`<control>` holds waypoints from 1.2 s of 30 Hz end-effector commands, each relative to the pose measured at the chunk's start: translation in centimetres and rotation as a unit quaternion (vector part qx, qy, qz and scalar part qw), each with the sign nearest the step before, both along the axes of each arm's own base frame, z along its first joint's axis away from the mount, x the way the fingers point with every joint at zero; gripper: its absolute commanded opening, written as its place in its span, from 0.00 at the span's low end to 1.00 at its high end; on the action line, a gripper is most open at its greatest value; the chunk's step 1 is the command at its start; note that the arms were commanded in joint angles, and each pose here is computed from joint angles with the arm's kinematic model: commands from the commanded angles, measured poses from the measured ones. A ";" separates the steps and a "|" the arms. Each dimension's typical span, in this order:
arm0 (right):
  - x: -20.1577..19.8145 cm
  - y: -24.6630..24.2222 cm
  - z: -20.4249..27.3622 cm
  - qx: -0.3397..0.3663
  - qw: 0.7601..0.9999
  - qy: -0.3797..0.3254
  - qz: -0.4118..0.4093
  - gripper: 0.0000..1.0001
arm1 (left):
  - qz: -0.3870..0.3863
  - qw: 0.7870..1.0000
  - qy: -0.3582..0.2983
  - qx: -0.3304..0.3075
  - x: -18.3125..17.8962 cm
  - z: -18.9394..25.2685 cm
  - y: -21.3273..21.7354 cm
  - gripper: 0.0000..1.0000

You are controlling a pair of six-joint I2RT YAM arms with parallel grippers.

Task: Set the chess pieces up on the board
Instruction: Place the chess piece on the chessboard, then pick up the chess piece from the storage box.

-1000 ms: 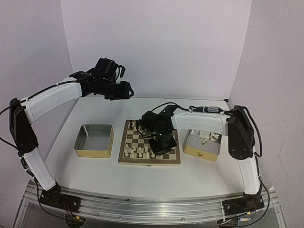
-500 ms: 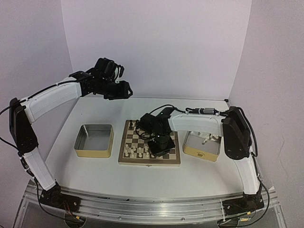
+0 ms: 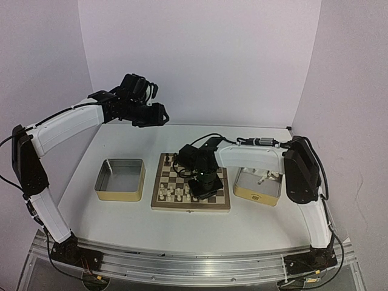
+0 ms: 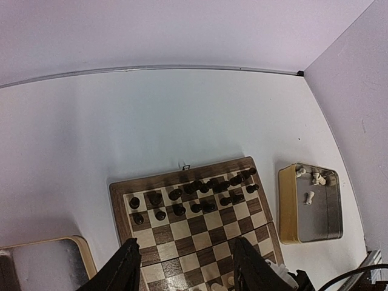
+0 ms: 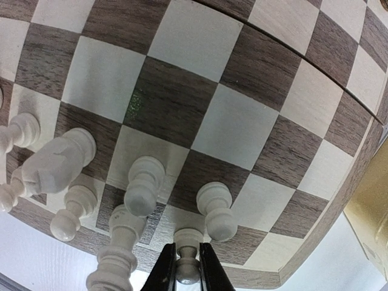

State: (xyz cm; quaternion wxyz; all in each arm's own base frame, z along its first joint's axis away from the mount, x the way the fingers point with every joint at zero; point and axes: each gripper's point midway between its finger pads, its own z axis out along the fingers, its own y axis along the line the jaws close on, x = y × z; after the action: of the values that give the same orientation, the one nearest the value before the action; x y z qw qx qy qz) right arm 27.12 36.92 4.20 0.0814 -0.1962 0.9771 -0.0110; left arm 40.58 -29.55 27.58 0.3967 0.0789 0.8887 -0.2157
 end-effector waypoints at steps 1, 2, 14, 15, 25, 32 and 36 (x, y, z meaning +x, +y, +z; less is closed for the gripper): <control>0.5 0.3 0.4 0.004 1.000 -0.008 -0.001 0.15 | 0.001 1.000 -0.021 -0.012 -0.4 2.2 0.8 0.51; 0.5 0.3 0.5 0.004 1.000 -0.009 -0.001 0.16 | 0.001 1.000 -0.021 -0.012 -0.4 2.1 0.7 0.51; 0.8 0.2 2.4 0.014 1.000 -0.027 -0.003 0.21 | -0.005 1.000 -0.018 -0.019 -0.3 2.0 0.3 0.51; 0.8 0.2 2.8 0.017 0.999 -0.030 -0.003 0.21 | -0.005 1.000 -0.018 -0.020 -0.2 2.0 0.2 0.51; 0.5 -0.8 7.0 0.031 0.998 -0.050 -0.003 0.24 | -0.013 0.999 -0.015 -0.026 0.2 1.6 -0.6 0.51; 1.1 -3.3 11.0 0.025 0.995 -0.092 -0.022 0.25 | -0.031 0.999 -0.011 -0.038 0.5 1.5 -1.7 0.50; 3.3 -8.5 12.5 0.016 0.990 -0.112 -0.090 0.26 | -0.056 0.997 0.001 -0.054 0.4 1.1 -3.1 0.51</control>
State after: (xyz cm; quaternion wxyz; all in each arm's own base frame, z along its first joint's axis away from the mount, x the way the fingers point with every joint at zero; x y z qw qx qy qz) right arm 28.08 34.25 13.05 0.1560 -0.1752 0.9721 0.0000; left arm 40.38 -30.81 27.16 0.3818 0.0937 0.8867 -0.2432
